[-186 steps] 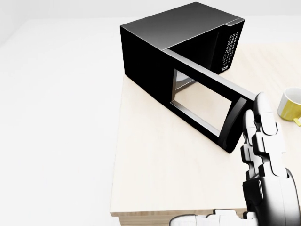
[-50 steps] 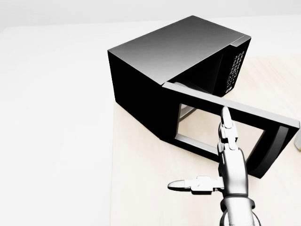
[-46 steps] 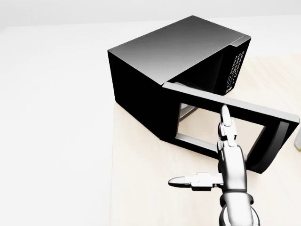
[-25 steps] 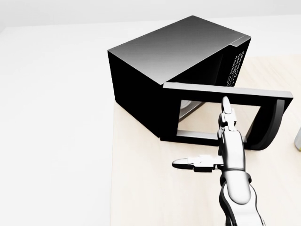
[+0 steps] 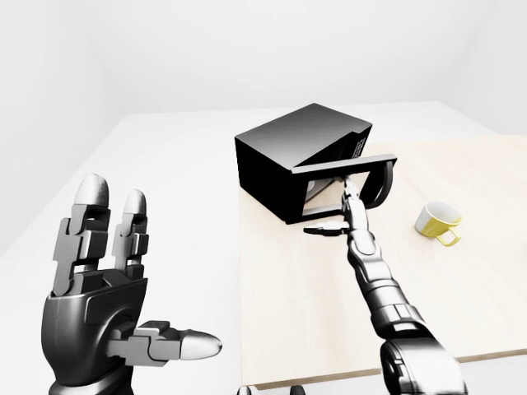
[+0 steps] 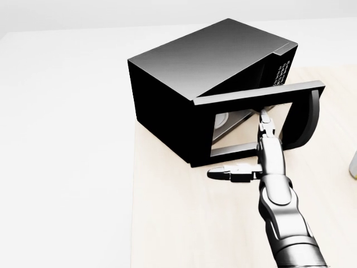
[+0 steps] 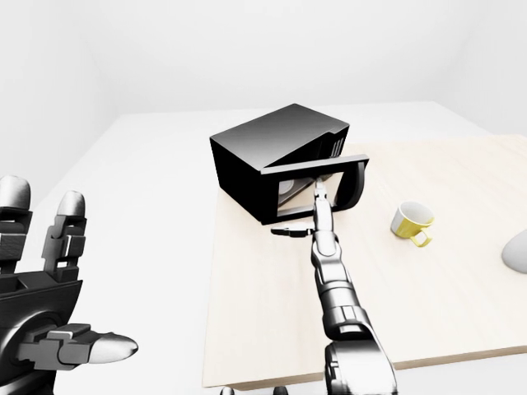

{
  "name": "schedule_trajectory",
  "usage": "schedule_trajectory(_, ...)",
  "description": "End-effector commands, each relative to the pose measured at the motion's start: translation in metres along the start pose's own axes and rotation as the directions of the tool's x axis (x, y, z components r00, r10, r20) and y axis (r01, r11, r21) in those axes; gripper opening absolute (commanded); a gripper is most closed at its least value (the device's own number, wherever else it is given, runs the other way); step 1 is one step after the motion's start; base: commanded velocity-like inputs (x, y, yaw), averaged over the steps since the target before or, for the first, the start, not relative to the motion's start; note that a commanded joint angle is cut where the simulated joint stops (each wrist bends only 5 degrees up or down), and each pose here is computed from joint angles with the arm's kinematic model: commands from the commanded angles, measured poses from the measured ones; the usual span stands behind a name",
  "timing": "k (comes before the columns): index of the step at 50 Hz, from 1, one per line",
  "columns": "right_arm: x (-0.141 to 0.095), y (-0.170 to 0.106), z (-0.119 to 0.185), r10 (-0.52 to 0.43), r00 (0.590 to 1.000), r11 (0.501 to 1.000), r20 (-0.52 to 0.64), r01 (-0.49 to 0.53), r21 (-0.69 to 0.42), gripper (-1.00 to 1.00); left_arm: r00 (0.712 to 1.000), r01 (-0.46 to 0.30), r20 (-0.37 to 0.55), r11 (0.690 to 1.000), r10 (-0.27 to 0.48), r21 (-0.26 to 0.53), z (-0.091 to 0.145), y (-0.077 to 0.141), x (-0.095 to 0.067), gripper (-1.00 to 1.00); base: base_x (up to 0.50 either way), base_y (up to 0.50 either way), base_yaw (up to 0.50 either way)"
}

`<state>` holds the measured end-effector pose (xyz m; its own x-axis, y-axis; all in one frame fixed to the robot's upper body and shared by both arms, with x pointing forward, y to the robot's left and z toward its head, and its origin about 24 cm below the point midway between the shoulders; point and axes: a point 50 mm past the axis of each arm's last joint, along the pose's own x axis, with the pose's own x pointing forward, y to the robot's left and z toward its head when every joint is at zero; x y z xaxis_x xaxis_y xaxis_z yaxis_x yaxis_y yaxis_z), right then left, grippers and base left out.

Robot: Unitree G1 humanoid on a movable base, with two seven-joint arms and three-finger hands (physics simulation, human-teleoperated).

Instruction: Close the microwave.

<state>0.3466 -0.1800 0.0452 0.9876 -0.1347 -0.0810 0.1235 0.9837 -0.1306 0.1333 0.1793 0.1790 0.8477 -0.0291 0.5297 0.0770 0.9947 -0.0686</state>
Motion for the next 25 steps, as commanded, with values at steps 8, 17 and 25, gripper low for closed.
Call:
schedule_trajectory(8,0.032,0.008,0.013,0.04,0.992,0.999,-0.121,-0.043,-0.016,1.0,1.0,-0.001,-0.008,1.0,0.001,0.001,-0.002,0.0,0.001,1.0,0.0,0.0,0.0)
schedule_trajectory(17,0.041,0.023,0.033,0.074,0.991,0.994,-0.113,-0.083,-0.07,1.0,1.0,0.0,-0.017,1.0,0.0,-0.001,-0.005,-0.001,0.002,1.0,0.0,0.0,0.0)
schedule_trajectory(25,0.046,0.038,0.053,0.109,0.991,0.988,-0.075,-0.117,-0.105,1.0,1.0,-0.001,-0.02,1.0,0.001,-0.001,-0.005,-0.001,0.002,1.0,0.0,0.0,0.0)
